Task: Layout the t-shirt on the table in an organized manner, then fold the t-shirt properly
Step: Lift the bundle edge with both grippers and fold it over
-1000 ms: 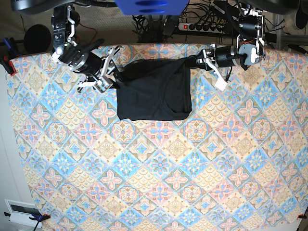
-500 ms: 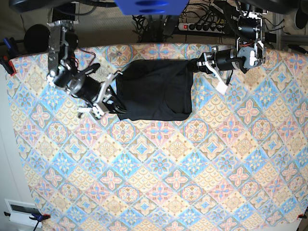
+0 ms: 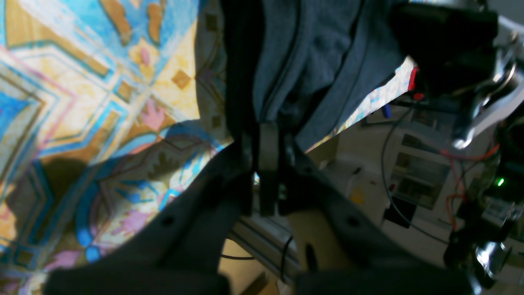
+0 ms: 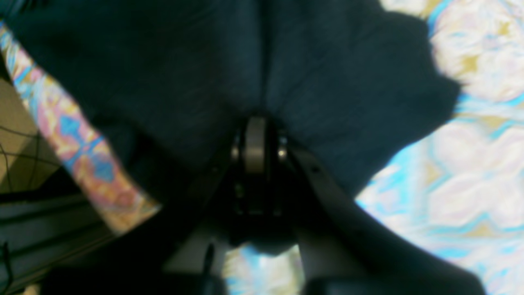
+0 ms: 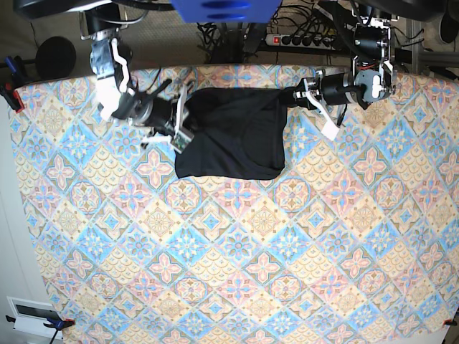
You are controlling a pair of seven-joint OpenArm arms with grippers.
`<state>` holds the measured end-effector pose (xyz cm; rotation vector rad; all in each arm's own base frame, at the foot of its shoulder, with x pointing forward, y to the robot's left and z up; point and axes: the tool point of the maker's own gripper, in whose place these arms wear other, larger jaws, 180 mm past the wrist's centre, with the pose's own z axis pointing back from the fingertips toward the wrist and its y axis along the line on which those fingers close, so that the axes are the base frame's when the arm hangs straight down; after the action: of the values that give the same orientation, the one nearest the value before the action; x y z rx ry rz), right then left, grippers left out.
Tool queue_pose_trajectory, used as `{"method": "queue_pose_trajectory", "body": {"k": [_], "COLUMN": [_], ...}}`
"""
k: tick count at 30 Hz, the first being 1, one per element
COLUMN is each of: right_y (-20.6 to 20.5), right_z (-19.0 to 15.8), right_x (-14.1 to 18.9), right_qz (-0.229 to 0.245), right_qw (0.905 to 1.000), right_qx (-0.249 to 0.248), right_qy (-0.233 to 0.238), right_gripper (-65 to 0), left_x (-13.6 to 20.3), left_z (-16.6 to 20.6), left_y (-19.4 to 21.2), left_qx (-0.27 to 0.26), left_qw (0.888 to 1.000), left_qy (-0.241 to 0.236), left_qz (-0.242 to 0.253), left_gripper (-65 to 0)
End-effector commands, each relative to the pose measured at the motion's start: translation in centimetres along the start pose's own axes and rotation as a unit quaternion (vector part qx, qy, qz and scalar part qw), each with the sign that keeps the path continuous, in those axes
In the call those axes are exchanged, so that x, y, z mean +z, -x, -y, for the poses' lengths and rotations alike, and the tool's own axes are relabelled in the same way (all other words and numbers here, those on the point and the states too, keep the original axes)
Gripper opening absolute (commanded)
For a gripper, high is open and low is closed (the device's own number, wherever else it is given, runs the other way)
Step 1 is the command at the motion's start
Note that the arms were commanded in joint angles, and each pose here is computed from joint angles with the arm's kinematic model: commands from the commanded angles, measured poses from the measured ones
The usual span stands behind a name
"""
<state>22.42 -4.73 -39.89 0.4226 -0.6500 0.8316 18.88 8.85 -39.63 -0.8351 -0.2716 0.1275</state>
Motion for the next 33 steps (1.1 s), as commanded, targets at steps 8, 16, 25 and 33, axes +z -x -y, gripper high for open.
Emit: {"method": "queue_pose_trajectory", "body": {"k": [8,16,25,33], "right_y": [2.5,1.2,-1.5,-4.5], "right_z": [-3.0,-2.9,0.0,1.6], "right_x": [2.1,2.6,4.4,4.3], "right_qz": [-0.023,-0.005,0.065,0.094], "right_qw": [0.9995,0.9995,0.9969,0.9934], "right_qx": [0.018,0.030,0.011,0.032], "right_qy": [-0.016,-0.009,0.043,0.058], "right_gripper": [-63.0,-63.0,-63.0,-63.0], "left_x": [0.4,1.0,4.8,4.4], "left_z": [1.1,1.8,2.8,1.9], "left_y": [-2.0,-2.5,-4.1,-2.5], "left_qx": [-0.019,-0.033,-0.064,-0.047], "left_qw": [1.000,0.999,0.993,0.996], "left_qy": [0.013,0.016,0.001,-0.009], "left_qz": [0.022,0.030,0.096,0.078], "left_gripper": [-65.0,-65.0,-65.0,-58.0]}}
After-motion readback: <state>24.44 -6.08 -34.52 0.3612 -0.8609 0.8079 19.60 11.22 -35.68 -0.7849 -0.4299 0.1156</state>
